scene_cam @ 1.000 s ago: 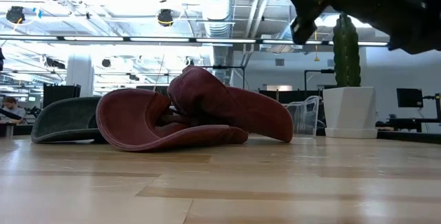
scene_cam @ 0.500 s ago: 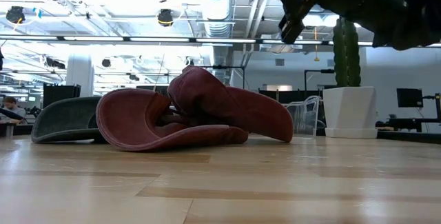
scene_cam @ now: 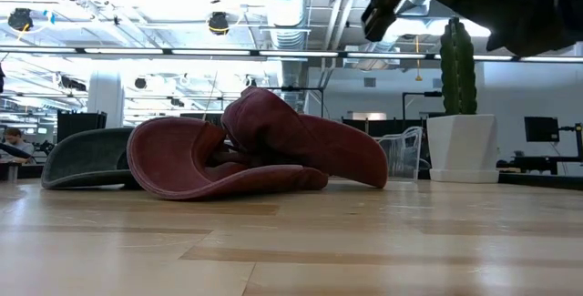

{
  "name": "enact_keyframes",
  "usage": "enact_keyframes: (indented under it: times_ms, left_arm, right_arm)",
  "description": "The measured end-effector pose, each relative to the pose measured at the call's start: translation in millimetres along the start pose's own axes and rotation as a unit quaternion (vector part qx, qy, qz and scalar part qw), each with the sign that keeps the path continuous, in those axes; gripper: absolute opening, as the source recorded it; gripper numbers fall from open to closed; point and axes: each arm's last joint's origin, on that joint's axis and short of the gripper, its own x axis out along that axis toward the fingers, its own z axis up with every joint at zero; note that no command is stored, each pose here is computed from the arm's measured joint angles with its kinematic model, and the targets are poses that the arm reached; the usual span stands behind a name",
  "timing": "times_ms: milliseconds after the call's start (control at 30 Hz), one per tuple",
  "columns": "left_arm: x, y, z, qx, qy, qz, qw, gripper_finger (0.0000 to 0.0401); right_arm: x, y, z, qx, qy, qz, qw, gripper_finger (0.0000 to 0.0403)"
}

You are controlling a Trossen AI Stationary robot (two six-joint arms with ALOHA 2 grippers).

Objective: Pick & Place hat
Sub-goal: Put the right black cap into the left transparent bin

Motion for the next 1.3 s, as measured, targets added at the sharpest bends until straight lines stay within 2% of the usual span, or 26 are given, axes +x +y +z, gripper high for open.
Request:
enact_keyframes:
  times_ms: [300,833,1033,1167,1300]
  left_arm:
    - [3.1,-1.7,-7.8,-0.004,0.011,-0.004,1.000,0.0010]
    - [3.2,-1.8,-7.8,-0.004,0.011,-0.004,1.000,0.0010]
    - [3.2,-1.8,-7.4,0.020,0.009,-0.004,1.000,0.0010]
    - [3.2,-0.6,-7.9,0.025,0.018,0.016,0.999,0.0010]
    - [3.0,1.3,-7.5,0.052,0.025,0.042,0.997,0.0010]
  right_arm:
    - [10.3,1.5,8.4,-0.005,0.002,0.035,0.999,0.0202]
    - [10.6,-7.8,6.9,-0.003,0.010,-0.016,1.000,0.0173]
    - [9.8,-14.1,6.7,0.009,0.015,-0.042,0.999,0.0170]
    - [9.8,-14.3,7.7,0.009,0.012,-0.041,0.999,0.0172]
    - [9.8,-14.0,7.9,0.012,0.010,-0.040,0.999,0.0173]
